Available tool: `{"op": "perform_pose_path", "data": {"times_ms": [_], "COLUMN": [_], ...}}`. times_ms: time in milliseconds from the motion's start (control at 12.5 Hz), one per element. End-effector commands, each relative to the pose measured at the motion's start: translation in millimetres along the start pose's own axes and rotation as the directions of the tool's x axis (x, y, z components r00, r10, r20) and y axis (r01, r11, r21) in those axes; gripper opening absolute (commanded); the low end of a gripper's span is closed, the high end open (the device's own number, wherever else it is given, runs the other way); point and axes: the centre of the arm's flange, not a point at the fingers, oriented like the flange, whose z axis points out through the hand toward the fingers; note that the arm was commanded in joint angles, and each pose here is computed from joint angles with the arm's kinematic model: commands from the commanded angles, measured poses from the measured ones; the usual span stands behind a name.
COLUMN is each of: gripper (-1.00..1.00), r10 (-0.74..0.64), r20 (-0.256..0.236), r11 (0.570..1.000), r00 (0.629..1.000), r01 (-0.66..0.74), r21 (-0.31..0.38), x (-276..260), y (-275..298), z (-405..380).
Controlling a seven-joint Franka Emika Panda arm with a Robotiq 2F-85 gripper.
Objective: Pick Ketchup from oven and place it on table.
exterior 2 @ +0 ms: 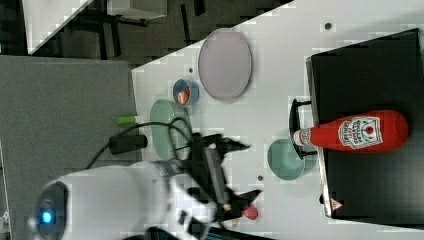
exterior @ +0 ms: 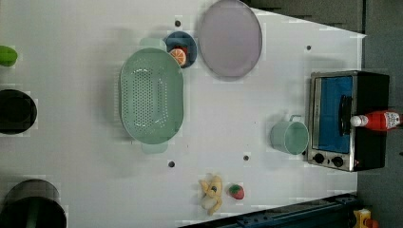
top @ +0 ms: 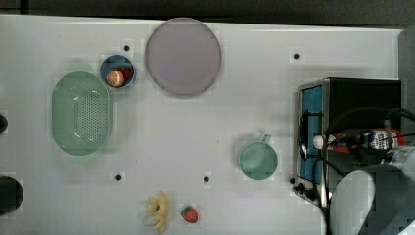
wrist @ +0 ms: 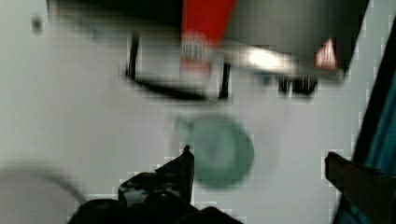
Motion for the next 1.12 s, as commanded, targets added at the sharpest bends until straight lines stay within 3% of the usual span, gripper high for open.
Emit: {"op": "perform_pose_path", "data": {"times_ms": [80,320,480,720,960,1120], "gripper": [1.0,1.0,1.0,1.0,1.0,1.0], "r10": [0.016,0.097,0.137,0.222,0.25,0.249], "r20": [-0.083,-0.159,-0.185,-0.128,-0.166,-0.168], "r11": [0.998,0.994,0.99,0.974,0.967,0.968], "r00": [0.996,0.982,0.973,0.967,0.954,0.954], "r01": [-0.011,-0.088,-0.128,-0.214,-0.236,-0.238], "r21": [0.064,0.066,0.058,0.071,0.098,0.078], "x": [27,76,98,114,128,130], "y": [-13,-9,-6,-5,-10,-11], "z": [-1,32,53,87,107,119]}}
